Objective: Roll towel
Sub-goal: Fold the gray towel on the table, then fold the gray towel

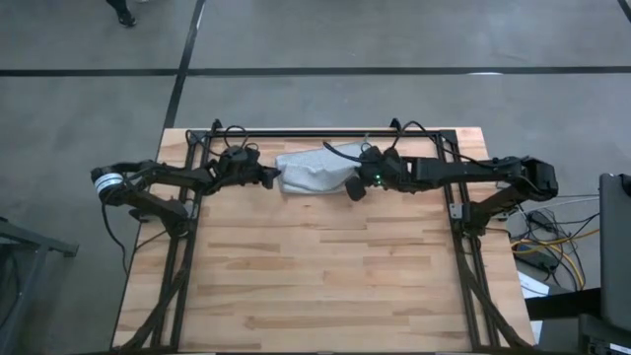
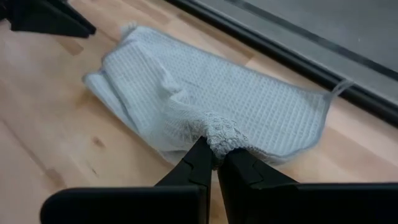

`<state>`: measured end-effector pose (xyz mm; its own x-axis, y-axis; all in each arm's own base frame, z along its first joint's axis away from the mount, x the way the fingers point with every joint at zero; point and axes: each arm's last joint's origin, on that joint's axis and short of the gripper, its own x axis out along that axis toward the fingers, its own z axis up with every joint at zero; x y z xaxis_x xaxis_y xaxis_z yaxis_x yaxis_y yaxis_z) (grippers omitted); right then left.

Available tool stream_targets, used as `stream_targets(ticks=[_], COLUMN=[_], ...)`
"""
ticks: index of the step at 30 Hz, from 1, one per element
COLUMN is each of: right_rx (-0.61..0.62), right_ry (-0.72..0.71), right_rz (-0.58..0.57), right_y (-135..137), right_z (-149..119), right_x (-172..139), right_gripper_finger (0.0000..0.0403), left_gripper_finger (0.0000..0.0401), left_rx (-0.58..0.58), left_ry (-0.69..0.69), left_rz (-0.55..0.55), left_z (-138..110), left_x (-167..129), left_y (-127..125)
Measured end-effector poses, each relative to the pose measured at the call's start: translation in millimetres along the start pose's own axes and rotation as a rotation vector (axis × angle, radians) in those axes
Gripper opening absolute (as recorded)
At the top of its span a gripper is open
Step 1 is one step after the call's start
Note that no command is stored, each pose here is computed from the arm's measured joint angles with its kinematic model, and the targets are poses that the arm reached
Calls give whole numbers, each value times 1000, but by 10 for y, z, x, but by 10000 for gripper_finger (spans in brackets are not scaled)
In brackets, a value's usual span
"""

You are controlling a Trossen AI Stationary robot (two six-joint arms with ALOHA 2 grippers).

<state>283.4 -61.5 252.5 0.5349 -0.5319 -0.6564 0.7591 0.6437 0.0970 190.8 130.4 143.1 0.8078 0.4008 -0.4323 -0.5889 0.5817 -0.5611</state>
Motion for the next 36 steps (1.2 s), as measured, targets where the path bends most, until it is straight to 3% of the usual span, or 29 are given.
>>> stream_targets(ticks=[7, 23, 31, 36], right_rx=[-34, -53, -95, -81], right_ry=[-20, -34, -80, -104], right_rz=[22, 18, 16, 27], right_y=[35, 41, 74, 99], right_z=[95, 133, 256, 340], right_x=[-49, -68, -139, -187], right_gripper_finger=[28, 156, 168, 168], left_gripper_finger=[113, 113, 113, 113], left_rx=[10, 19, 53, 81], left_ry=[-14, -27, 43, 83], left_rz=[-11, -78, -225, -152], left_z=[14, 106, 142, 81], left_x=[0, 20, 34, 41], left_y=[-10, -87, -193, -147])
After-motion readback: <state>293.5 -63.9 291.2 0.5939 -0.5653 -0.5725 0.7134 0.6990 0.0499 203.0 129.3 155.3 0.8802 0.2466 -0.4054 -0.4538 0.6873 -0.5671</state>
